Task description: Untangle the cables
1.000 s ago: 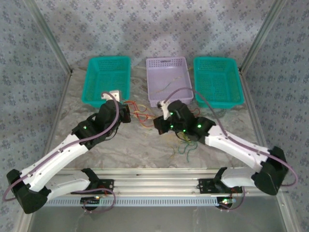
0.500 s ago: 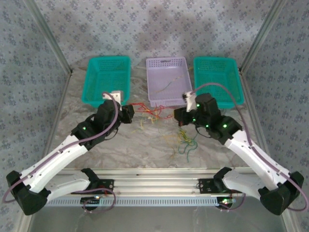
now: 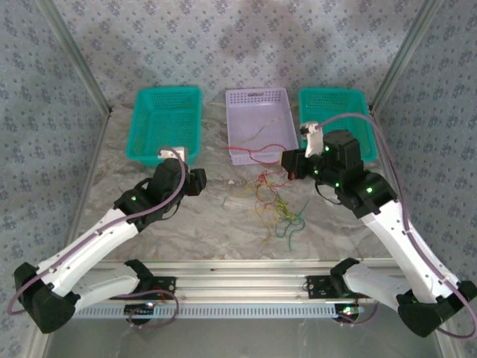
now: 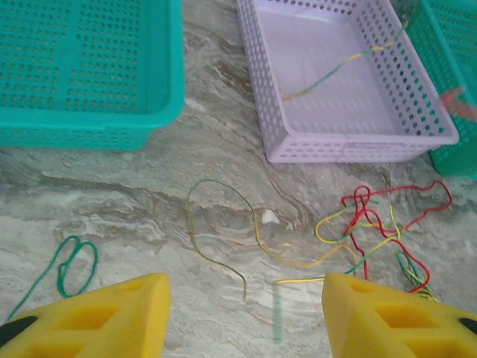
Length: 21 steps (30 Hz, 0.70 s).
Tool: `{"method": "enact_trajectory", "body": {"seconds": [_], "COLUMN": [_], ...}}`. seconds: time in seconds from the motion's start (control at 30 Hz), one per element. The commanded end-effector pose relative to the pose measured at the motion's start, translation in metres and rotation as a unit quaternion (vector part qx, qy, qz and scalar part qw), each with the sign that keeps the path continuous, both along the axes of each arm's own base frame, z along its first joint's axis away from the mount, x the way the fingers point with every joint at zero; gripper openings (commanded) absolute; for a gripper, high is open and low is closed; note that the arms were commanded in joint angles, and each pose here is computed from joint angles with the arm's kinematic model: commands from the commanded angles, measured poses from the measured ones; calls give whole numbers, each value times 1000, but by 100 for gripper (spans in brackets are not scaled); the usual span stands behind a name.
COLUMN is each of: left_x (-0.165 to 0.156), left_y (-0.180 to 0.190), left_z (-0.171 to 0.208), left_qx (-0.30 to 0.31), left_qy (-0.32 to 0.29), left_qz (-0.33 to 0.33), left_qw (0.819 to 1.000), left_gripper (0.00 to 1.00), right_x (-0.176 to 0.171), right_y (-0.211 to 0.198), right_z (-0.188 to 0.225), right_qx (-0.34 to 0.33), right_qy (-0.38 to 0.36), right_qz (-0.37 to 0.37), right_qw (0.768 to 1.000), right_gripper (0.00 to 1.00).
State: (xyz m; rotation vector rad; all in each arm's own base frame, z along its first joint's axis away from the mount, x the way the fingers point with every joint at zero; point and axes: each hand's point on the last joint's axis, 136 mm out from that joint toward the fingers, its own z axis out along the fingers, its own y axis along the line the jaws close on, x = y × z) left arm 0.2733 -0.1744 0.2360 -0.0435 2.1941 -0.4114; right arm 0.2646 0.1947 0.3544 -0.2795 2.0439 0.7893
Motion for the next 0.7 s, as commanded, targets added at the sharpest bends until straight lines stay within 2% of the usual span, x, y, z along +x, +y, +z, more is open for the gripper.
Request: {"method": "enact_trajectory", "body": {"seconds": [0.0,0.13,0.33,0.5,0.67], "left_x": [-1,-3,-9,-14,-19], "left_y": [-15,-22,-26,-24,-21], "left_z": [-6,-17,-30,-39,-45], "left_qx": [-26,-40,-35,-24,-18], "left_qy": [7,17,31,40,44], "left_qz": [-25,-38,-51,-54,-56], "left_qw": [999,998,998,997,997], "left_gripper": [59,59,62,65,67], "right_x": [-13,-11,23,71,110], "right_y": [5,-6,-29,-87,-146], "right_z": [37,71,76,76,64], "right_qx": [43,48,-9,-26,-40], "right_qy": [-13,-49,-47,-31,-24], "right_qz": [26,-3,-63,-183,-310], "right_qw": [999,998,997,982,950], "right_gripper": [0,0,0,0,0]}}
